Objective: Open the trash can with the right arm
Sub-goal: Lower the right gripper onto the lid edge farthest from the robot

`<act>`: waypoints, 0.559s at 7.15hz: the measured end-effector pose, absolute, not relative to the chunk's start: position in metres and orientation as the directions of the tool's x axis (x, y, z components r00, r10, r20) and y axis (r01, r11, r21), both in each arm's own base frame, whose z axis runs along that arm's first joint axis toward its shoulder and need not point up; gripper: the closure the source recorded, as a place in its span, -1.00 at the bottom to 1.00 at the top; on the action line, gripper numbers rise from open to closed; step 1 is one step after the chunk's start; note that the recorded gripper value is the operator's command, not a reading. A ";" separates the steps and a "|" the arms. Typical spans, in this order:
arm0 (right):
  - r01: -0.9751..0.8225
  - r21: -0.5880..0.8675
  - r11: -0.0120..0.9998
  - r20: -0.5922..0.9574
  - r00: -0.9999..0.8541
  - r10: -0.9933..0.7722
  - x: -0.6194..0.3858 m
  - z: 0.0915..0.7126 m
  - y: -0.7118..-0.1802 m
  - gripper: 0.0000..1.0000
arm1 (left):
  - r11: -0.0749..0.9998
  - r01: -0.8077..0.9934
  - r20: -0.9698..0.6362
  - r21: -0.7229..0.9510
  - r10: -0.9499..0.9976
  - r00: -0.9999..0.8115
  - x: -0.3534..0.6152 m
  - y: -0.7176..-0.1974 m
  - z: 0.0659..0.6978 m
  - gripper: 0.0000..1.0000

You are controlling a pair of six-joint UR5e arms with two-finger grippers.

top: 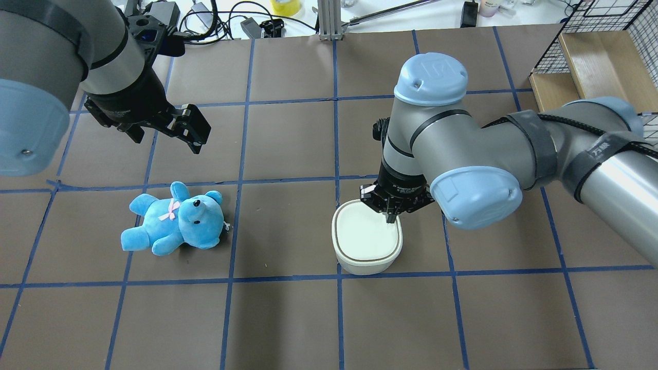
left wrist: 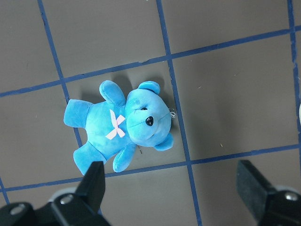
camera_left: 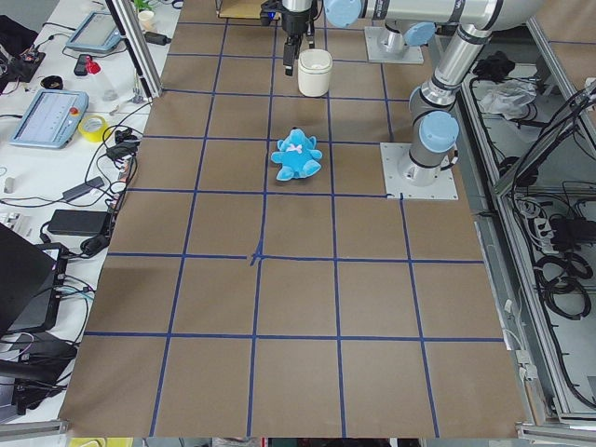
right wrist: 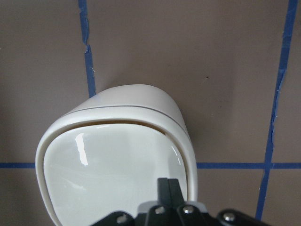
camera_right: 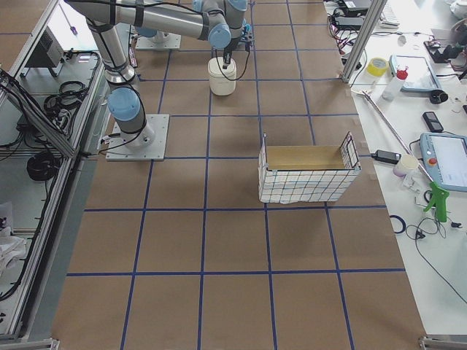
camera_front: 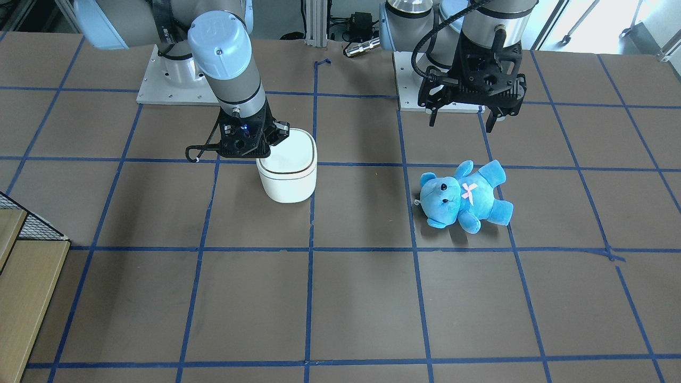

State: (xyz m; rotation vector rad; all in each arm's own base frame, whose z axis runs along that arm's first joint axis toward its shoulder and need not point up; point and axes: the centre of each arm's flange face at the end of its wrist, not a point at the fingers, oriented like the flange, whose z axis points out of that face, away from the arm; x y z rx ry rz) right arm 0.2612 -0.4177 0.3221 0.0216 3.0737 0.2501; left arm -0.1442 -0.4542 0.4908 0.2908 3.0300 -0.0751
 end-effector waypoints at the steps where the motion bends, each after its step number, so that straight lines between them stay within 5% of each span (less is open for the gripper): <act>1: 0.005 0.167 0.986 -0.055 -0.998 0.015 0.263 0.318 -0.416 1.00 | 0.981 0.192 -0.101 -0.040 0.187 -0.977 -0.144 -0.454 0.491 -1.00; 4: 0.002 0.179 0.984 -0.052 -0.999 0.012 0.265 0.311 -0.417 1.00 | 0.981 0.192 -0.101 -0.040 0.187 -0.977 -0.144 -0.454 0.491 -1.00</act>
